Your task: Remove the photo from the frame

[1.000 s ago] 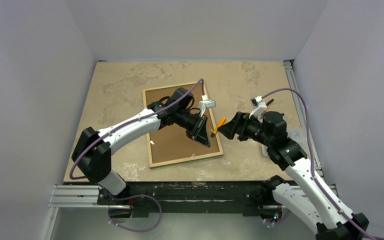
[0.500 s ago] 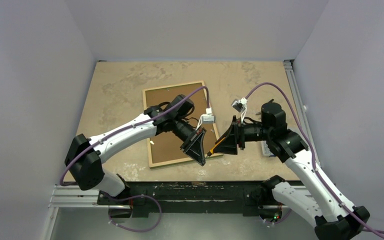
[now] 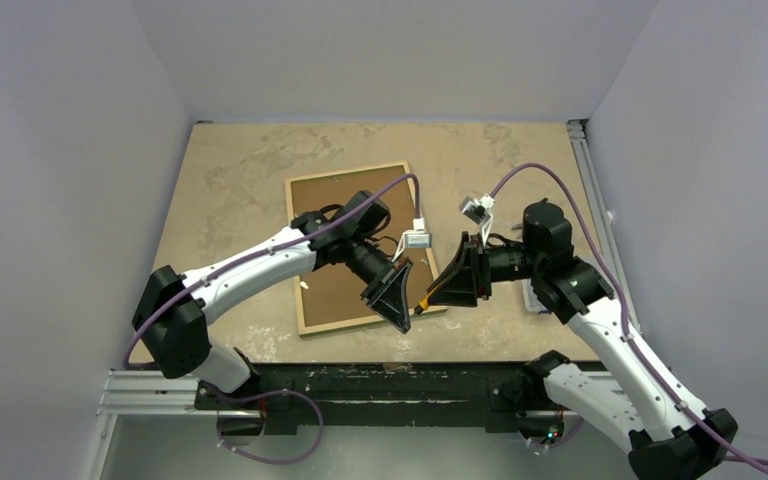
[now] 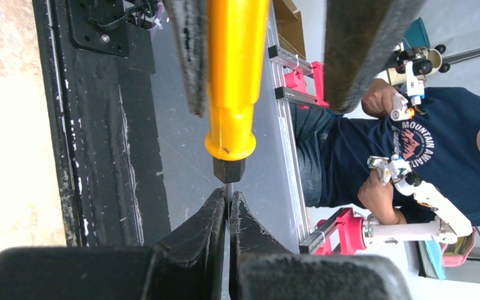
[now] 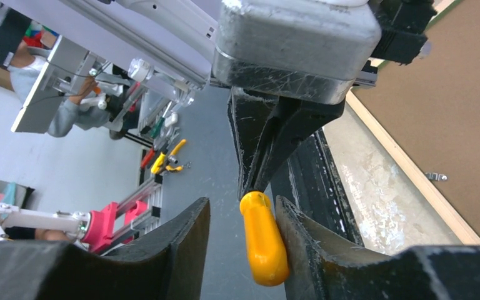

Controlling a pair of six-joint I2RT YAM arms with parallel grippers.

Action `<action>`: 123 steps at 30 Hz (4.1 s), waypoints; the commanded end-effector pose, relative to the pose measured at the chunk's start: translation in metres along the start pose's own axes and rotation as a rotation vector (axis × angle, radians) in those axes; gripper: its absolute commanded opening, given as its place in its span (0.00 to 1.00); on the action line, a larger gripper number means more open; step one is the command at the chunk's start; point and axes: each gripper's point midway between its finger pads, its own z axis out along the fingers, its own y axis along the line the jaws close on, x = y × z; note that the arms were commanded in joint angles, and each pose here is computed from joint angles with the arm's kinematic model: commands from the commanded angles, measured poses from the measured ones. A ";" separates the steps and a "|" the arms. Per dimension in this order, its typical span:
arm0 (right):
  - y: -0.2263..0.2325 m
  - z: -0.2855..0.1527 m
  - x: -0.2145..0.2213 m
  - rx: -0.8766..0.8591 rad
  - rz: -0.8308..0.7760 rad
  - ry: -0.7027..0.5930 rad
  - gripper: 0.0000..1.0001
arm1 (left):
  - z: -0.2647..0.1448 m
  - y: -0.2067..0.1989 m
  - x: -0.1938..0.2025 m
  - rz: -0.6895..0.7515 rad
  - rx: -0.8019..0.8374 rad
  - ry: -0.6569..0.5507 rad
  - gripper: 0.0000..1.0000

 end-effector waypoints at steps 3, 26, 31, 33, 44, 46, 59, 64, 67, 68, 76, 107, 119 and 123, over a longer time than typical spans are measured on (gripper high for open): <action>0.004 0.003 -0.002 -0.067 -0.028 -0.002 0.40 | 0.002 -0.002 -0.011 0.072 0.016 -0.005 0.00; -0.018 0.005 0.016 0.004 0.019 0.022 0.38 | 0.002 0.002 -0.012 0.069 0.007 -0.004 0.00; -0.020 0.005 0.018 0.005 0.024 0.026 0.28 | 0.003 0.003 -0.011 0.059 0.004 -0.001 0.00; -0.019 0.005 0.018 0.002 0.023 0.027 0.25 | 0.003 0.003 -0.011 0.061 0.001 -0.001 0.00; -0.057 -0.001 0.010 0.251 0.026 -0.032 0.00 | -0.024 0.036 -0.035 0.019 -0.204 -0.135 0.39; -0.065 -0.002 0.009 0.292 0.027 -0.032 0.00 | -0.038 0.037 -0.041 0.043 -0.242 -0.191 0.52; -0.155 -0.047 -0.022 0.876 0.135 -0.245 0.00 | -0.166 0.072 -0.059 0.131 -1.038 -0.582 0.85; -0.177 -0.065 -0.026 1.075 0.136 -0.295 0.00 | -0.191 0.067 -0.058 0.146 -1.161 -0.664 0.85; -0.185 -0.061 -0.027 1.117 0.134 -0.267 0.00 | -0.191 0.068 -0.057 0.141 -1.164 -0.666 0.85; -0.186 -0.056 -0.028 1.114 0.128 -0.254 0.00 | -0.192 0.069 -0.058 0.137 -1.165 -0.665 0.85; -0.202 -0.028 -0.045 1.146 0.071 -0.169 0.00 | -0.207 0.029 -0.088 0.128 -1.171 -0.687 0.85; -0.251 -0.005 -0.053 1.298 0.012 0.036 0.00 | -0.233 0.039 -0.075 0.172 -1.322 -0.705 0.87; -0.264 0.012 -0.041 1.336 -0.032 0.114 0.00 | -0.232 0.041 -0.074 0.175 -1.325 -0.697 0.88; -0.267 0.008 -0.041 1.368 -0.033 0.116 0.00 | -0.232 0.044 -0.074 0.170 -1.326 -0.691 0.88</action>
